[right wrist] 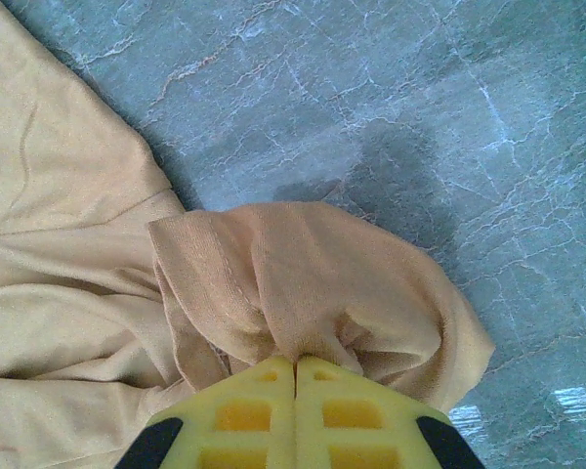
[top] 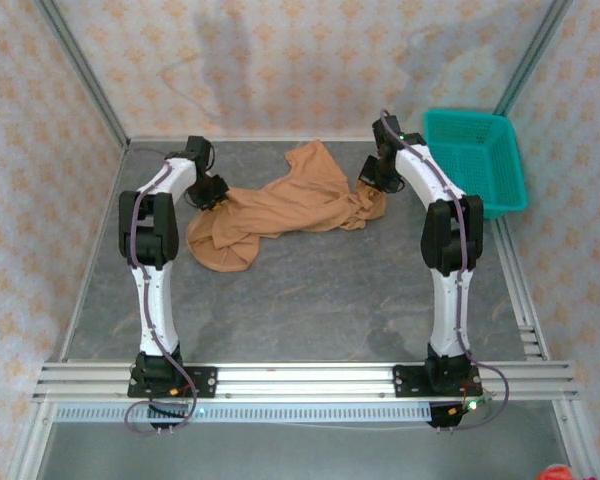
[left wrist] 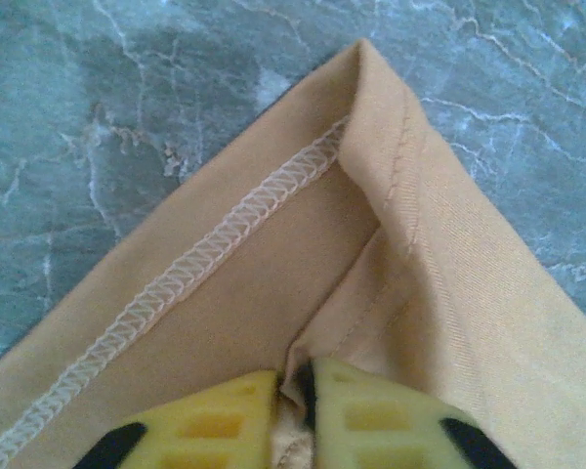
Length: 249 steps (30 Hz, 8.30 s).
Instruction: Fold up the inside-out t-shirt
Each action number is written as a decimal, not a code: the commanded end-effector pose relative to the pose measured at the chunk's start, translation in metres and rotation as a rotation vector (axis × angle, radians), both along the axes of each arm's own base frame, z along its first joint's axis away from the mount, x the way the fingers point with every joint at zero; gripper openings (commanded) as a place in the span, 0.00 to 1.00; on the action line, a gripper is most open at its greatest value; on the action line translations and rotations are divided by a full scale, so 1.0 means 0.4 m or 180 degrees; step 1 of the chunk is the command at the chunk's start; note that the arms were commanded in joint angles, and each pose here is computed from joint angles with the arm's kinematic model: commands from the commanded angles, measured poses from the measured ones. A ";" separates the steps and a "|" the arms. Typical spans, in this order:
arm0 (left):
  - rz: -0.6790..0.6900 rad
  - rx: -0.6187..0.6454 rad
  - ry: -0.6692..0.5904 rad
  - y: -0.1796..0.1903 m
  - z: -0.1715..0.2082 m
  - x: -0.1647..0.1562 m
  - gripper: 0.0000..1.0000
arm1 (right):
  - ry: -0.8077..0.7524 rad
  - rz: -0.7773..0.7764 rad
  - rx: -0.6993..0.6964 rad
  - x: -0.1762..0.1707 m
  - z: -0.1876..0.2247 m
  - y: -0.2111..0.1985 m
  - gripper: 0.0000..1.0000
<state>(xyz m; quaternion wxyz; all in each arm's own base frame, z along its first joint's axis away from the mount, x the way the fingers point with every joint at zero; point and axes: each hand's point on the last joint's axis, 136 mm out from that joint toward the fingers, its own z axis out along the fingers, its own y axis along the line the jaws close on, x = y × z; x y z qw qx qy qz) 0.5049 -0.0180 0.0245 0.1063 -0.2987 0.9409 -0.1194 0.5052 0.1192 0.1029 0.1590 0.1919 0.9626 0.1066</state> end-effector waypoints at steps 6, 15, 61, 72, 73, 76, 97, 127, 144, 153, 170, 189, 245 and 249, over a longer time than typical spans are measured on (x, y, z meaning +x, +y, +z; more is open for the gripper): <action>-0.0073 0.0244 0.0154 0.024 0.014 -0.013 0.00 | -0.0017 0.0073 0.0026 -0.009 0.019 0.020 0.00; -0.0141 0.0430 0.0042 0.033 0.122 -0.021 0.00 | -0.0001 0.0121 0.0019 -0.016 0.023 0.028 0.00; -0.0325 0.0491 0.0198 -0.003 0.054 -0.023 0.22 | -0.0012 0.0183 0.0057 -0.007 0.041 0.039 0.00; -0.0357 0.0522 0.0118 -0.002 0.083 -0.014 0.00 | -0.0041 0.0174 0.0061 -0.004 0.054 0.034 0.00; -0.0362 0.0512 0.0112 -0.003 0.087 -0.015 0.00 | -0.0038 0.0171 0.0062 -0.004 0.053 0.034 0.00; -0.0363 0.0423 0.0035 -0.015 0.117 -0.016 0.00 | -0.0036 0.0172 0.0080 -0.005 0.054 0.036 0.00; 0.0421 -0.0176 -0.2067 0.068 0.877 -0.158 0.00 | -0.1471 0.0014 0.0524 -0.084 0.626 -0.018 0.00; 0.0635 -0.0078 -0.4234 0.089 1.480 -0.543 0.00 | -0.4019 0.0309 0.1173 -0.576 1.330 -0.076 0.00; 0.0400 -0.0089 -0.1740 0.081 0.523 0.126 0.00 | -0.1759 -0.0071 0.0923 0.181 0.433 0.059 0.00; 0.0391 0.0359 -0.1305 0.124 0.426 0.213 0.71 | -0.1190 -0.0189 0.1101 0.321 0.237 0.118 0.62; -0.0189 -0.0453 -0.0800 -0.197 0.194 -0.208 0.71 | 0.0008 0.0154 0.0708 -0.219 -0.018 0.067 0.53; 0.0275 0.0261 -0.0144 0.078 0.028 -0.146 0.71 | 0.0338 0.0155 0.0586 -0.172 -0.115 0.035 0.60; 0.0837 0.0218 -0.0371 0.152 0.081 -0.543 0.00 | 0.0362 0.0303 0.0461 -0.690 -0.014 0.044 0.00; 0.0834 0.0236 -0.0400 0.152 0.089 -0.547 0.00 | 0.0267 0.0378 0.0494 -0.663 0.035 0.058 0.00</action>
